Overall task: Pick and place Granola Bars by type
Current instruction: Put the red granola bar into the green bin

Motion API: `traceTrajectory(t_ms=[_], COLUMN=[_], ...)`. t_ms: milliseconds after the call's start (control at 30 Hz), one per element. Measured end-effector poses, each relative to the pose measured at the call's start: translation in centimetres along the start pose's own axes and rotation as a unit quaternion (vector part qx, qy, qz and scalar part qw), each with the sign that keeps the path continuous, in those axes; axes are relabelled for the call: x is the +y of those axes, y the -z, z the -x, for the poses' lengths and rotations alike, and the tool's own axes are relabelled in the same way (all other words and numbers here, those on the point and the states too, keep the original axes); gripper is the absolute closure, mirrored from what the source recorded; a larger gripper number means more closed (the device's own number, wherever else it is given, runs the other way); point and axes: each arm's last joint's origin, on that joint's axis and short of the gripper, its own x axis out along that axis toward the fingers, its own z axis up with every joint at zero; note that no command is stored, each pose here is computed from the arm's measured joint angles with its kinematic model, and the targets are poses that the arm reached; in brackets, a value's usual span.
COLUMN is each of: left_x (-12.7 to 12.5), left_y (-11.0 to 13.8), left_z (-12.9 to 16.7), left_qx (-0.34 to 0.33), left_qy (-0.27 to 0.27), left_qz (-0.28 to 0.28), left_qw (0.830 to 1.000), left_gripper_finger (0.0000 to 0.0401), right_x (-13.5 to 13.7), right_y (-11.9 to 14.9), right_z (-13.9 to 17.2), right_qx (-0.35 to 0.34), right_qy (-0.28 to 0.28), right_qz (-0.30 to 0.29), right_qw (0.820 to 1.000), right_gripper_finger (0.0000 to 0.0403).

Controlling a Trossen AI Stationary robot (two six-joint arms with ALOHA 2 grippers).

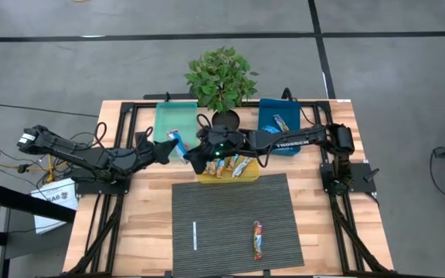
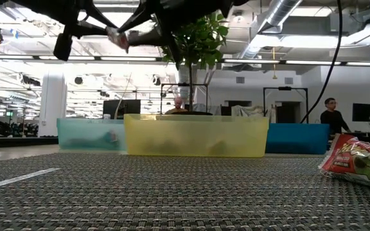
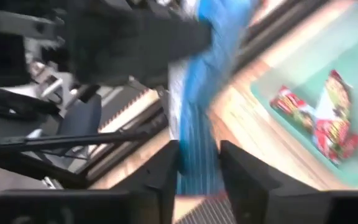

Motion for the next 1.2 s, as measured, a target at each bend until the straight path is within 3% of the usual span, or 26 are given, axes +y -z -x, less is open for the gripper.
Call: traceTrajectory(t_ms=[233,400,667,1000,1200], left_x=[0.3,0.7,2.4,6.3,8.0], left_y=[-0.2,-0.6,-1.4,-1.1,-0.3], left_z=[0.0,0.0,-1.2,-4.2,-6.2], left_qx=[-0.054,-0.106,-0.147,-0.156,-0.128], left_qy=[-0.037,-0.073,-0.133,-0.229,-0.276], left_qz=[-0.001,-0.009,0.015,0.184,0.239], left_qw=[0.998,0.992,0.98,0.943,0.922], left_gripper_finger=[0.0363,0.0363,0.0363,0.0363,0.0363], right_x=[-1.8,-2.4,-1.9,-0.8,0.3], right_y=[0.4,0.5,1.0,1.8,2.6], right_z=[0.2,0.3,0.3,0.2,0.2], right_qx=[0.069,0.089,0.11,0.119,0.128], right_qy=[0.025,0.037,0.021,0.011,0.001], right_qz=[-0.04,-0.045,-0.045,-0.05,-0.044], right_qw=[0.996,0.994,0.993,0.992,0.991], right_gripper_finger=[0.02,0.0168,0.0173,0.0184,0.0184])
